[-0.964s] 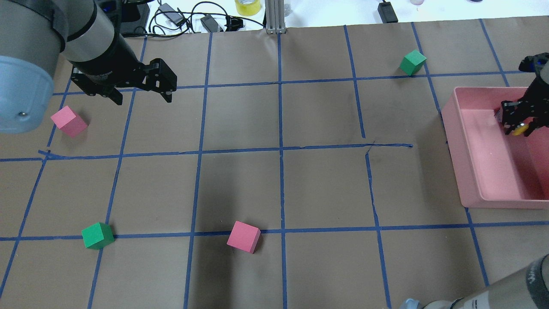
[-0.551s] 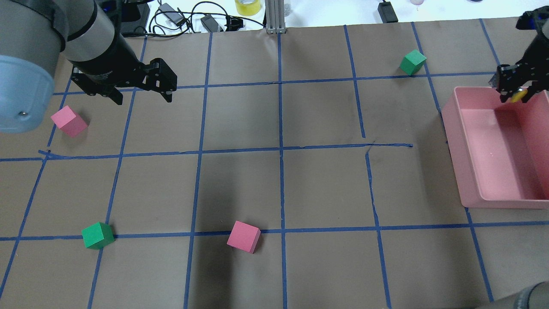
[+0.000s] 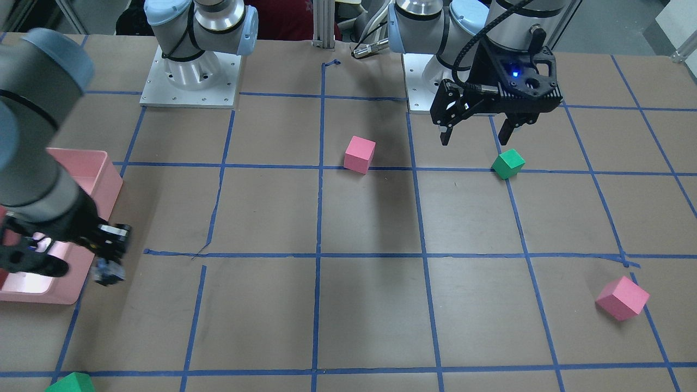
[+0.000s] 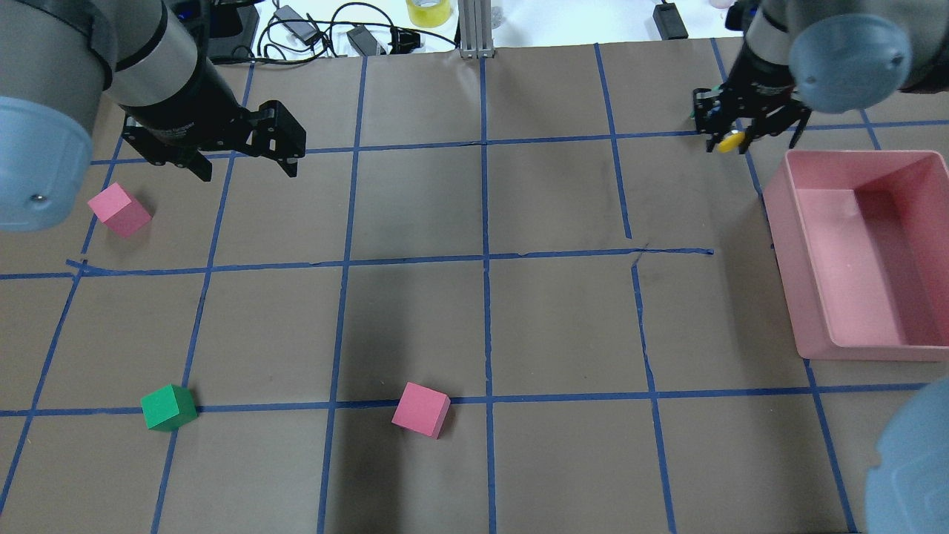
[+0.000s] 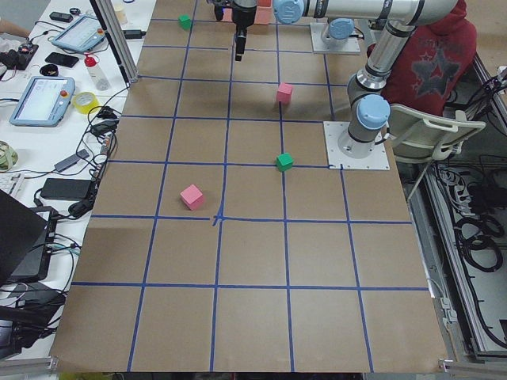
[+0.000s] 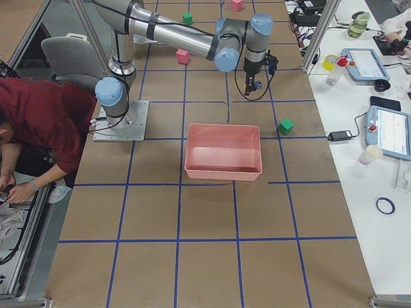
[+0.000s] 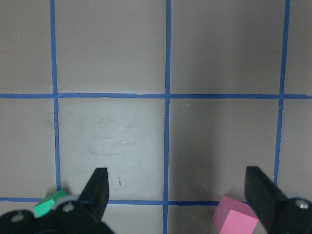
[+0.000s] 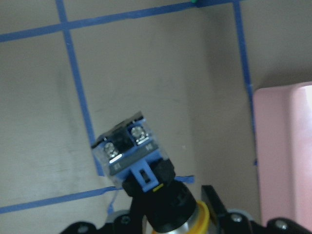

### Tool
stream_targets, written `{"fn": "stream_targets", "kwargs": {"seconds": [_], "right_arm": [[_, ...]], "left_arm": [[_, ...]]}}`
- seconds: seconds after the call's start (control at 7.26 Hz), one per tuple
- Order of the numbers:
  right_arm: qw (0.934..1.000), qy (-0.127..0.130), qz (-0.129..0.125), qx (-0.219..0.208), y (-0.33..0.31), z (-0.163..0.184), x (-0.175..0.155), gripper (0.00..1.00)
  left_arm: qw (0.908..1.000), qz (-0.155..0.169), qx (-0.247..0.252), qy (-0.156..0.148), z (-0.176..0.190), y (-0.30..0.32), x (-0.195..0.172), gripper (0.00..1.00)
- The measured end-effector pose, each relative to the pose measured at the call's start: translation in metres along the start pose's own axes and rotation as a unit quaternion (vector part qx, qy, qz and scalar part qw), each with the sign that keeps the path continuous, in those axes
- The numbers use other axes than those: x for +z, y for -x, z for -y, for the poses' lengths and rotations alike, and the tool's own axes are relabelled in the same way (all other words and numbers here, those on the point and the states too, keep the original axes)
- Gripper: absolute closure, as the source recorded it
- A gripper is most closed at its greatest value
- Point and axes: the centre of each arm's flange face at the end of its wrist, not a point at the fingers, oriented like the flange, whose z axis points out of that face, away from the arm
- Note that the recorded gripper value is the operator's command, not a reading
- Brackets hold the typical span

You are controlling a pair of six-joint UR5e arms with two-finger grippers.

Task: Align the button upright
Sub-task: 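Carry the button switch to the table center with the right gripper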

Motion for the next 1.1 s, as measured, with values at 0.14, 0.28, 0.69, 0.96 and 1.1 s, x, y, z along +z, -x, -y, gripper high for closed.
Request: {"fn": "stream_targets", "kwargs": {"seconds": [0.14,0.28,0.69,0.96,1.1], "right_arm": [[0.9997,-0.006,0.01,0.023,0.051,-0.006,0.016,1.0],[0.9986,-0.01,0.024,0.045,0.095,-0.012,0.034,1.0],[0.9888,0.014,0.107,0.103,0.175,-0.025,0.079,1.0],[0.9809,0.044,0.146,0.121,0.214,-0.041,0.094,1.0],[0.9767,0.059,0.164,0.126,0.231,-0.049,0.102,1.0]], "left_arm": [[1.0,0.0,0.0,0.0,0.0,0.0,0.0,0.0],[1.0,0.0,0.0,0.0,0.0,0.0,0.0,0.0],[1.0,0.0,0.0,0.001,-0.002,0.0,0.001,0.0],[1.0,0.0,0.0,0.001,-0.002,0.0,0.001,0.0],[1.0,0.0,0.0,0.001,-0.002,0.0,0.001,0.0]]}}
